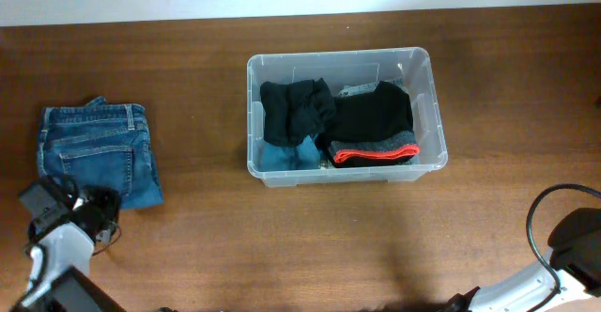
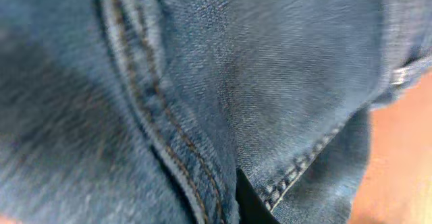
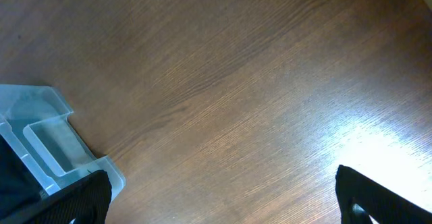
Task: Pack container
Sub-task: 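Close the left gripper on the lower edge of the dark-blue jeans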
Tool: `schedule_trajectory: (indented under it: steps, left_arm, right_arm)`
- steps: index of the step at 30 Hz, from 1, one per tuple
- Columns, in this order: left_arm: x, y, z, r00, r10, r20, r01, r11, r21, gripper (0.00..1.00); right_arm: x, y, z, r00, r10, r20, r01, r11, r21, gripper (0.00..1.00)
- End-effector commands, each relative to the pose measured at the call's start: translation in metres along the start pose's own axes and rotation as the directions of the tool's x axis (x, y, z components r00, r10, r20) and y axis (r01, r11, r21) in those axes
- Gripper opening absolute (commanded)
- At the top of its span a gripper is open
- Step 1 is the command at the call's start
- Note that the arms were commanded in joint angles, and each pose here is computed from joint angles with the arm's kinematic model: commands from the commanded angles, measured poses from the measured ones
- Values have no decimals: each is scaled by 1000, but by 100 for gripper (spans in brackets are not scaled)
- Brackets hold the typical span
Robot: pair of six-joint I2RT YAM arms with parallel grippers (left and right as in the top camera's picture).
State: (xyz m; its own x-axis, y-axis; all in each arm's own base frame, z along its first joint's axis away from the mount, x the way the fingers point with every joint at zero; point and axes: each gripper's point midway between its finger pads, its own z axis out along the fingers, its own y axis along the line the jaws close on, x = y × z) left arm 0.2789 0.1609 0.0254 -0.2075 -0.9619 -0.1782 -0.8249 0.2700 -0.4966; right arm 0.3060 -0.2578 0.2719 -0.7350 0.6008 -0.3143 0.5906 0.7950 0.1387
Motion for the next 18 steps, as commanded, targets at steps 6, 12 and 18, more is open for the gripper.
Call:
schedule_trajectory:
  steps: [6,12,18]
  left_arm:
    - [14,-4,7,996,4,-86,-1,999,42,24]
    - [25,5,6,991,-18,-129,18,1000,4,31]
    - [30,8,6,989,-27,-147,26,1000,-12,51]
  right_arm:
    - [0,0,0,1000,-4,1,4,1000,1,98]
    - [0,0,0,1000,-4,1,4,1000,1,98]
    - [0,0,0,1000,-4,1,4,1000,1,98]
